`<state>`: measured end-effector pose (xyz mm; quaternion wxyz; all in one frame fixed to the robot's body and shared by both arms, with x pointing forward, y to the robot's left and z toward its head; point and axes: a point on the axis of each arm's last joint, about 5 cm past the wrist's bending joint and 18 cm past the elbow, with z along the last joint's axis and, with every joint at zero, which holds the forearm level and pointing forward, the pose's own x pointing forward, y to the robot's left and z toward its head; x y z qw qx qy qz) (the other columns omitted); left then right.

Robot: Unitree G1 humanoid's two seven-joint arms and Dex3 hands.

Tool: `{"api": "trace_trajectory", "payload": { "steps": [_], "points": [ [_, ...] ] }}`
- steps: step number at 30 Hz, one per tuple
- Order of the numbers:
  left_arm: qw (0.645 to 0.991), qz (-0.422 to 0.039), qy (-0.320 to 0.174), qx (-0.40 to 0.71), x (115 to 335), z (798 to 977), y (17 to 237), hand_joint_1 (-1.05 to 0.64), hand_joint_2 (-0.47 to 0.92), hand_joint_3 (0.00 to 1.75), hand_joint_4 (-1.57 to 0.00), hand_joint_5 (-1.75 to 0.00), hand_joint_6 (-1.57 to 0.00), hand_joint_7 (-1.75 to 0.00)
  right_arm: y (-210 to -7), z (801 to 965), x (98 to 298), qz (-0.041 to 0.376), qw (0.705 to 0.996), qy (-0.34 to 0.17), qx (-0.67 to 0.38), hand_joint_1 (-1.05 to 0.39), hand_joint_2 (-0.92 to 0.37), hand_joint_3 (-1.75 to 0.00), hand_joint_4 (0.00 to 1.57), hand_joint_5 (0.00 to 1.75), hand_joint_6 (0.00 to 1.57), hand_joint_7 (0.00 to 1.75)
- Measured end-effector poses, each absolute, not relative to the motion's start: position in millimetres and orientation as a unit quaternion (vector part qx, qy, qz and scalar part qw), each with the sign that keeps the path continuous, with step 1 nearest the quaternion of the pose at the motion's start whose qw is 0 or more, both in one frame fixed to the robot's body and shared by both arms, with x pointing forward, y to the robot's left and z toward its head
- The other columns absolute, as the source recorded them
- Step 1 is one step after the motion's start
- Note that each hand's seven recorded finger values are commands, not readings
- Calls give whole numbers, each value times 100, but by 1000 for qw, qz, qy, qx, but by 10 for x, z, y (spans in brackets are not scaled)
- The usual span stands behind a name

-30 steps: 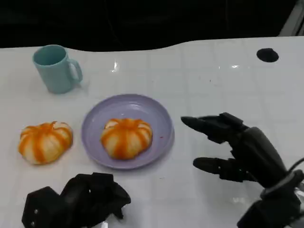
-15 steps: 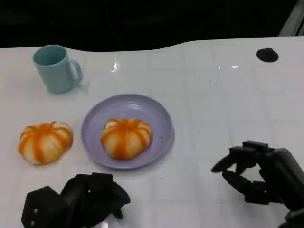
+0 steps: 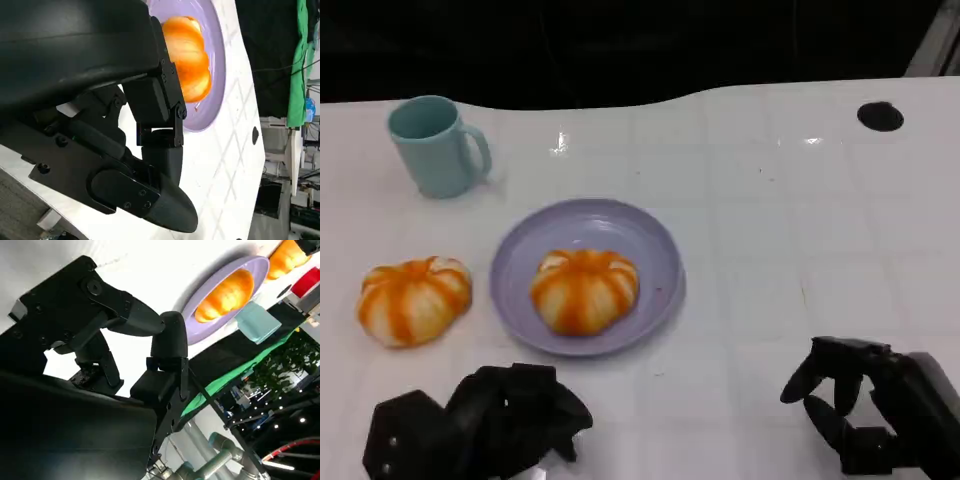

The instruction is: Grasp the bread from the table and place it into the plate.

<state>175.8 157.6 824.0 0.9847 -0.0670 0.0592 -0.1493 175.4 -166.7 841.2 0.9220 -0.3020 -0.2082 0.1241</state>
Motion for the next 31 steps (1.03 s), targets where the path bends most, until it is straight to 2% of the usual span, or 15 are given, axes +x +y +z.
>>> {"api": "trace_trajectory", "payload": {
  "steps": [17, 31],
  "points": [
    [985, -152, 56, -63, 1776, 8226, 1595, -105, 83, 1, -88, -151, -133, -72, -1650, 8334, 1767, 120, 921, -203, -311, -37, -44, -117, 83, 175, 81, 132],
    [985, -153, 56, -61, 1778, 8231, 1602, -105, 83, 1, -89, -151, -133, -73, -1615, 8330, 1774, 119, 916, -221, -314, -37, -44, -115, 83, 174, 84, 128]
  ]
}}
